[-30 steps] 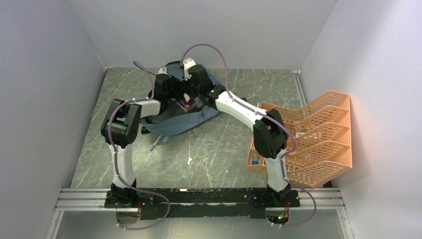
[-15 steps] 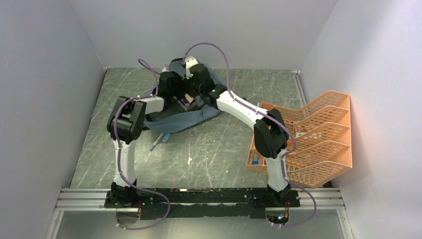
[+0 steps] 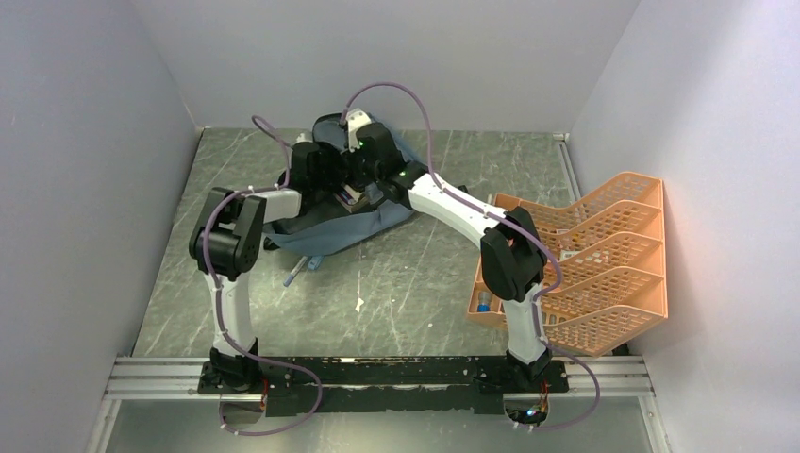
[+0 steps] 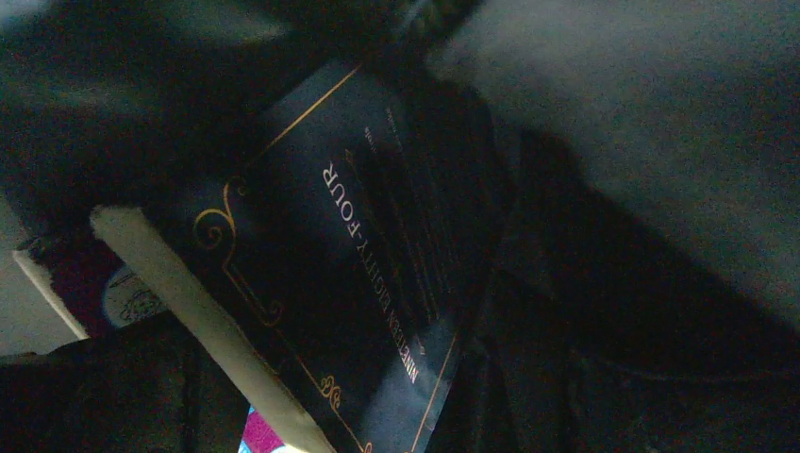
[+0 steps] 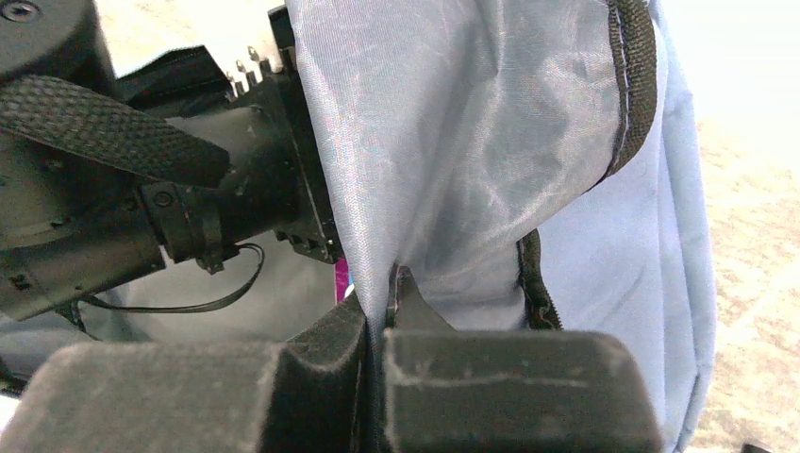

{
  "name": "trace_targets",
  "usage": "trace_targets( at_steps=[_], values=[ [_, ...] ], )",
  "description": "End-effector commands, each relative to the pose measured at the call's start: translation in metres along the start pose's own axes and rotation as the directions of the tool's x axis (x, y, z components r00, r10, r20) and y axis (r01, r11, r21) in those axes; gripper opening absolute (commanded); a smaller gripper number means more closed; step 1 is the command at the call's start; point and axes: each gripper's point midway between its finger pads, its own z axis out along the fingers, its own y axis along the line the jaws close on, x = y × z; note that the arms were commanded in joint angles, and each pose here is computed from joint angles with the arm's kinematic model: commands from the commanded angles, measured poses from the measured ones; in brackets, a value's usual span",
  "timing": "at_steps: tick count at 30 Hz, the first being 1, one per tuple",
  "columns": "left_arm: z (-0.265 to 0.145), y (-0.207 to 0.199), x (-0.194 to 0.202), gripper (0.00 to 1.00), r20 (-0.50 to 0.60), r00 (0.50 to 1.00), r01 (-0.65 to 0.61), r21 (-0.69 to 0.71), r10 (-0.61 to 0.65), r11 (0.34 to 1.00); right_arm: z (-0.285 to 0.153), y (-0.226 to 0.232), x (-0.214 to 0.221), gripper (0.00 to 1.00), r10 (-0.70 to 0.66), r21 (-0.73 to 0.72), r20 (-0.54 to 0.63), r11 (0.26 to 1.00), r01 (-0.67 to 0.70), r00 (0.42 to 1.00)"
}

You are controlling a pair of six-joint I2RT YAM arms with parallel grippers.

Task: Pack the student bag
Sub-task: Place the book in the student bag.

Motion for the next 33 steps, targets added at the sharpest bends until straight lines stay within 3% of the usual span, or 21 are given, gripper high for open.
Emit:
trace_targets(
  at_steps=[1, 5, 9, 11, 26, 33],
  values=[
    [-0.033, -0.054, -0.030, 0.88, 0.058, 0.997, -0.050, 0.146, 0.042, 0.988, -0.006, -0.006, -0.029, 0.00, -0.008, 0.011, 0.073, 1.000, 0.008, 0.997],
    [-0.047, -0.057, -0.031, 0.87, 0.049, 0.997, -0.073, 0.137, 0.067, 0.988, -0.003, -0.011, -0.027, 0.00, -0.023, 0.035, 0.064, 0.999, 0.020, 0.998],
    [-0.055, -0.054, -0.024, 0.75, 0.001, 0.995, -0.103, 0.115, 0.104, 0.988, 0.001, -0.017, -0.024, 0.00, -0.021, 0.058, 0.055, 0.998, 0.018, 0.998],
    [-0.060, -0.050, -0.020, 0.75, -0.026, 0.993, -0.110, 0.095, 0.113, 0.989, 0.004, -0.018, -0.022, 0.00, -0.023, 0.065, 0.048, 0.998, 0.020, 0.999],
    [-0.153, -0.014, -0.029, 0.83, -0.057, 0.973, -0.228, -0.112, 0.223, 0.967, 0.024, -0.009, 0.006, 0.00, -0.065, 0.016, -0.059, 0.998, 0.066, 0.996],
    [-0.219, -0.019, -0.048, 0.85, -0.031, 0.926, -0.375, -0.172, 0.376, 0.911, 0.018, 0.005, 0.015, 0.08, -0.092, -0.073, -0.118, 0.994, 0.084, 0.989]
  ],
)
